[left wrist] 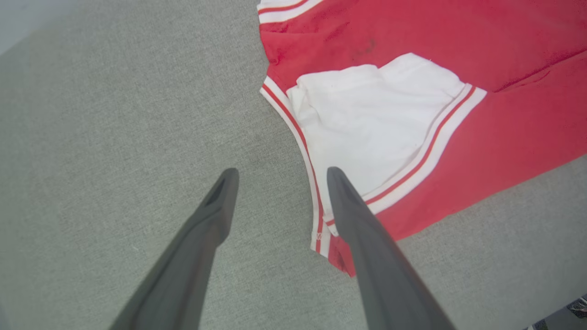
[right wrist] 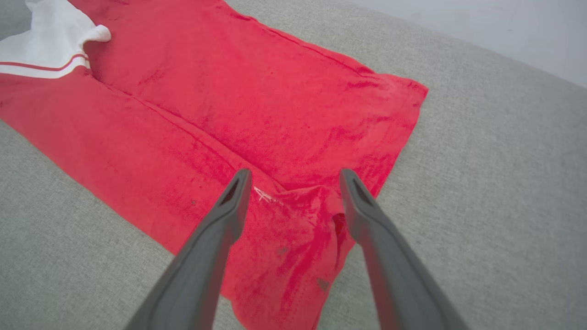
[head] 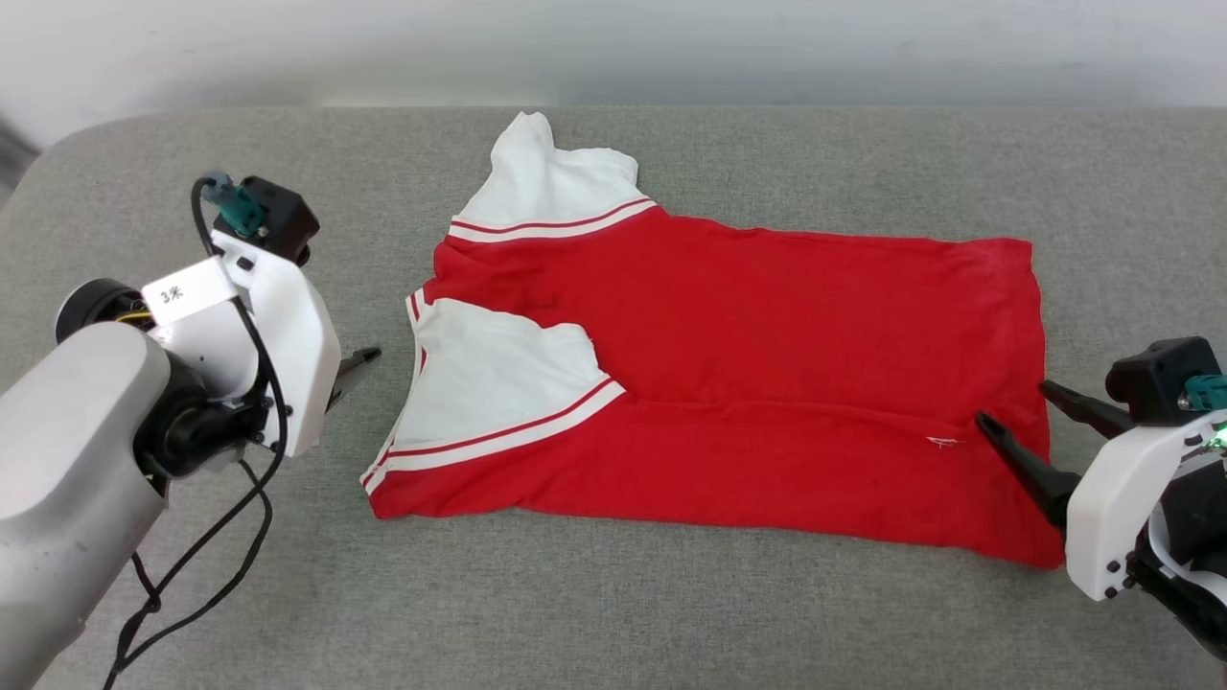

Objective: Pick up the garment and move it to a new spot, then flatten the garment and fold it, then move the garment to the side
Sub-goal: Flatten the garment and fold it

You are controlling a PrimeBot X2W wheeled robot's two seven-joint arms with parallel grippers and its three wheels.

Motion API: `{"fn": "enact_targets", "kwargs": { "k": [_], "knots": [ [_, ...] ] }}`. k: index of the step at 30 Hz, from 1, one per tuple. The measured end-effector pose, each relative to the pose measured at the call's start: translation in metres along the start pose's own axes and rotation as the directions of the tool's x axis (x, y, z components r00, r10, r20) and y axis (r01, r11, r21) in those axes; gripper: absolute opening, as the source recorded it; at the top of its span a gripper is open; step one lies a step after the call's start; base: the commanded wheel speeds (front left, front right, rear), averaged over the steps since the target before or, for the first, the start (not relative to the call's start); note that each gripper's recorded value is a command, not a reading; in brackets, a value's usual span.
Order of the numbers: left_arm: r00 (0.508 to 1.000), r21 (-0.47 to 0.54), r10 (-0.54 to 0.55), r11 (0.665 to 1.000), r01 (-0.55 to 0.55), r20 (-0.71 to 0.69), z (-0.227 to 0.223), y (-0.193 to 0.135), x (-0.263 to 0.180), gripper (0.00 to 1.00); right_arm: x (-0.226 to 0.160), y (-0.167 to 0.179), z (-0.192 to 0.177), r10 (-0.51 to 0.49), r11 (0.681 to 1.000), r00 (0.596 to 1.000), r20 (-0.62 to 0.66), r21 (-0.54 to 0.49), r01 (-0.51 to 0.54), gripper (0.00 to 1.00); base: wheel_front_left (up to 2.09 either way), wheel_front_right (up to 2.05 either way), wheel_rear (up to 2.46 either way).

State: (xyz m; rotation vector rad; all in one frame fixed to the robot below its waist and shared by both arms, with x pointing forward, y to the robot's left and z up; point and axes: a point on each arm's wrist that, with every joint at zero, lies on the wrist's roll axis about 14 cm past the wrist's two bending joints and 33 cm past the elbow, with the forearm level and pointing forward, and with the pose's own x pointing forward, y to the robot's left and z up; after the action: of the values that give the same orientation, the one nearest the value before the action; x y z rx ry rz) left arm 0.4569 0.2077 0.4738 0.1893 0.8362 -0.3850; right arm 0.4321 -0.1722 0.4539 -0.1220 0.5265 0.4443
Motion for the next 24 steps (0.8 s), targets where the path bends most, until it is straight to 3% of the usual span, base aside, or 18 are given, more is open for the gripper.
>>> {"fn": "enact_targets", "kwargs": {
  "k": [7, 13, 22, 23, 24],
  "knots": [
    [0.969, -0.040, -0.085, 0.996, 0.078, -0.233, -0.034, -0.022, 0.012, 1.00, -0.001, 0.005, -0.003, 0.007, 1.000, 1.000, -0.018, 0.016, -0.006, 1.00, 0.00, 0.00, 0.00],
    [0.904, -0.063, -0.096, 0.995, 0.077, -0.417, -0.086, -0.027, 0.030, 1.00, -0.001, 0.003, -0.011, -0.001, 0.999, 0.999, -0.046, 0.039, 0.003, 1.00, 0.00, 0.00, 0.00],
    [0.876, -0.158, -0.165, 0.982, 0.104, -0.453, -0.109, -0.035, 0.046, 1.00, -0.002, -0.010, -0.010, -0.027, 0.998, 0.998, -0.049, 0.047, 0.029, 1.00, 0.00, 0.00, 0.00],
    [0.878, -0.159, -0.165, 0.982, 0.104, -0.450, -0.109, -0.035, 0.046, 0.45, -0.003, -0.011, -0.008, -0.029, 0.998, 0.998, -0.050, 0.046, 0.032, 1.00, 0.00, 0.00, 0.00],
    [0.879, -0.158, -0.167, 0.982, 0.105, -0.447, -0.109, -0.035, 0.045, 0.16, -0.003, -0.014, -0.005, -0.033, 0.999, 0.998, -0.048, 0.042, 0.035, 1.00, 0.00, 0.00, 0.00]
  ]
}}
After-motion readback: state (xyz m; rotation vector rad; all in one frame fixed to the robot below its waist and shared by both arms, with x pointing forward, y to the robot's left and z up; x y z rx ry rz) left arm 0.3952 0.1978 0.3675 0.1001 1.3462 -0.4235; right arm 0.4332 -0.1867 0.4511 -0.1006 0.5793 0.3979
